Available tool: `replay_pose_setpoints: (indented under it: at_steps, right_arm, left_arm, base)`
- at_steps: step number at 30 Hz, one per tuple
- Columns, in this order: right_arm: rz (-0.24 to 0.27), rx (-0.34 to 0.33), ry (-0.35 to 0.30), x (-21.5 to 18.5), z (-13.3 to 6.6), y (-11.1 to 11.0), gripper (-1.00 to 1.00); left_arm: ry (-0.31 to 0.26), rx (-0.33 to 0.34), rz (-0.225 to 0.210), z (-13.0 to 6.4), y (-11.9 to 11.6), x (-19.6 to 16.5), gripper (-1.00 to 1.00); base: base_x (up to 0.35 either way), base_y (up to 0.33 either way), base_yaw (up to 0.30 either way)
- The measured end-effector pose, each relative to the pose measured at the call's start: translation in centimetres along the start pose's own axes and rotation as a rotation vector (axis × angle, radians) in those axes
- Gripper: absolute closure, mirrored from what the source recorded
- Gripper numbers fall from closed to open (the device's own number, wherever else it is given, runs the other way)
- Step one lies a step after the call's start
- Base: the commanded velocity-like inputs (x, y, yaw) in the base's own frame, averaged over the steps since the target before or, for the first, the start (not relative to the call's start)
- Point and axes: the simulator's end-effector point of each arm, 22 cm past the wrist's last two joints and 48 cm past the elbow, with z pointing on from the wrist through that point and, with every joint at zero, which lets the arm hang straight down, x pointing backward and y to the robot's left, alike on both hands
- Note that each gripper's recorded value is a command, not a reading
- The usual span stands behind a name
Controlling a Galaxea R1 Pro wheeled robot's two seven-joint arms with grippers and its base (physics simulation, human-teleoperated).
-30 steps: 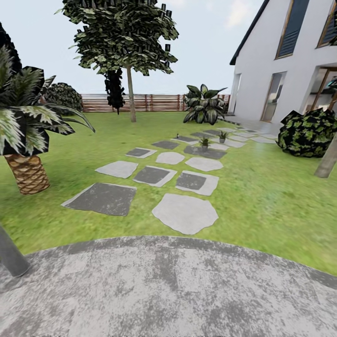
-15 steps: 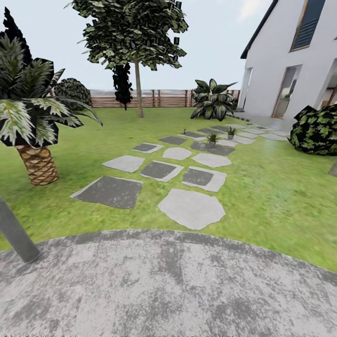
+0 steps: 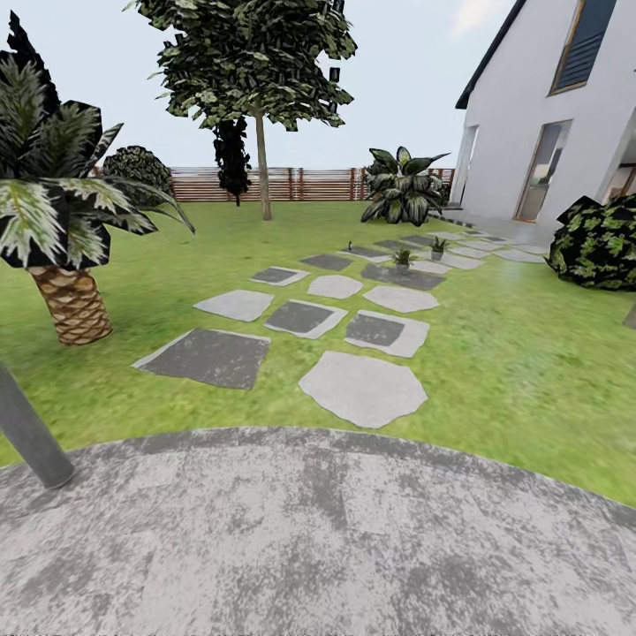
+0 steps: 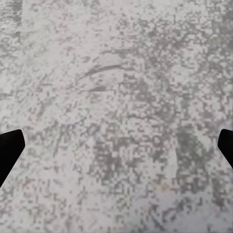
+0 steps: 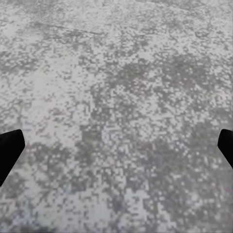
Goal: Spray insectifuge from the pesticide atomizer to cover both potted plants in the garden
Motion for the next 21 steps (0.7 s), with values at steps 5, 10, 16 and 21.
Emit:
replay_pose_setpoints:
  at_steps: [5,10,16,21]
  right_arm:
    - [0.0,0.0,0.0,1.0,0.6,0.1,-1.0]
    - [0.0,0.0,0.002,2.0,1.1,0.1,-1.0]
    - [0.0,0.0,0.01,3.6,1.8,0.2,-1.0]
    - [0.0,-0.001,0.014,3.7,1.8,0.2,-1.0]
  left_arm:
    - [0.0,0.0,0.0,0.7,0.0,0.8,-1.0]
    - [0.002,0.0,0.0,1.4,0.0,1.8,-1.0]
    - [0.01,-0.002,0.0,2.3,0.0,3.2,-1.0]
    - [0.012,-0.004,-0.002,2.3,0.1,3.3,-1.0]
  base:
    - [0.0,0.0,0.0]
    - [0.0,0.0,0.0]
    - [0.0,0.0,0.0]
    - [0.002,0.0,0.0]
